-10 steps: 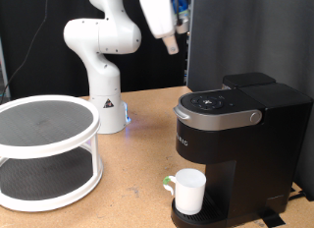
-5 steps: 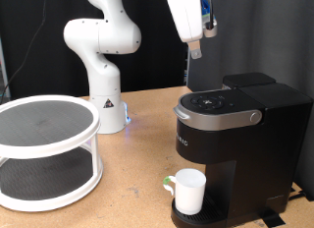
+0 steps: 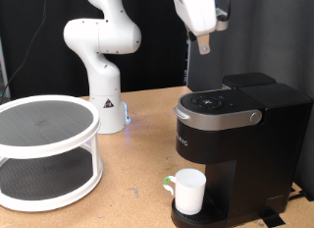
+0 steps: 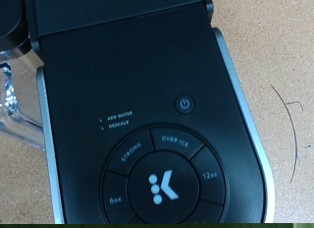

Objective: Make a cup of coffee with the keurig machine

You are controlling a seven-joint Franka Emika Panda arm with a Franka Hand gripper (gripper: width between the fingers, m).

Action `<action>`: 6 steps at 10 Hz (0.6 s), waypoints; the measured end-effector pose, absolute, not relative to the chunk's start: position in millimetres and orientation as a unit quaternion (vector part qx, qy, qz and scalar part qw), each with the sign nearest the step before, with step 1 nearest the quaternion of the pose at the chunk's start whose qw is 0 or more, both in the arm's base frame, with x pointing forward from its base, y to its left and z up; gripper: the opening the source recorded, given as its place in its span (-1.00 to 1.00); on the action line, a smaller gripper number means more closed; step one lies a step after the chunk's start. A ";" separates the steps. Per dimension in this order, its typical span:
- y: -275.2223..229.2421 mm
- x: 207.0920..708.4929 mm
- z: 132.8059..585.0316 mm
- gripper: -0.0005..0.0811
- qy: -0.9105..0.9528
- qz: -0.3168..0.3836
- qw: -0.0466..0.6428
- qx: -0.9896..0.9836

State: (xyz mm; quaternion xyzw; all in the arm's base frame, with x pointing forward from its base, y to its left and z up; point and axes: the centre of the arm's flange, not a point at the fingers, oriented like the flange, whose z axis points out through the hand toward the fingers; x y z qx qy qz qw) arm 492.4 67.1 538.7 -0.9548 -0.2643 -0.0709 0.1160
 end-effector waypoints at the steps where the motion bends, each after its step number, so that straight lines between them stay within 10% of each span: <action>1: 72.1 493.2 539.9 0.98 -0.264 -0.072 0.114 -0.955; 6: 86.3 501.2 535.1 0.98 -0.287 -0.065 0.104 -0.950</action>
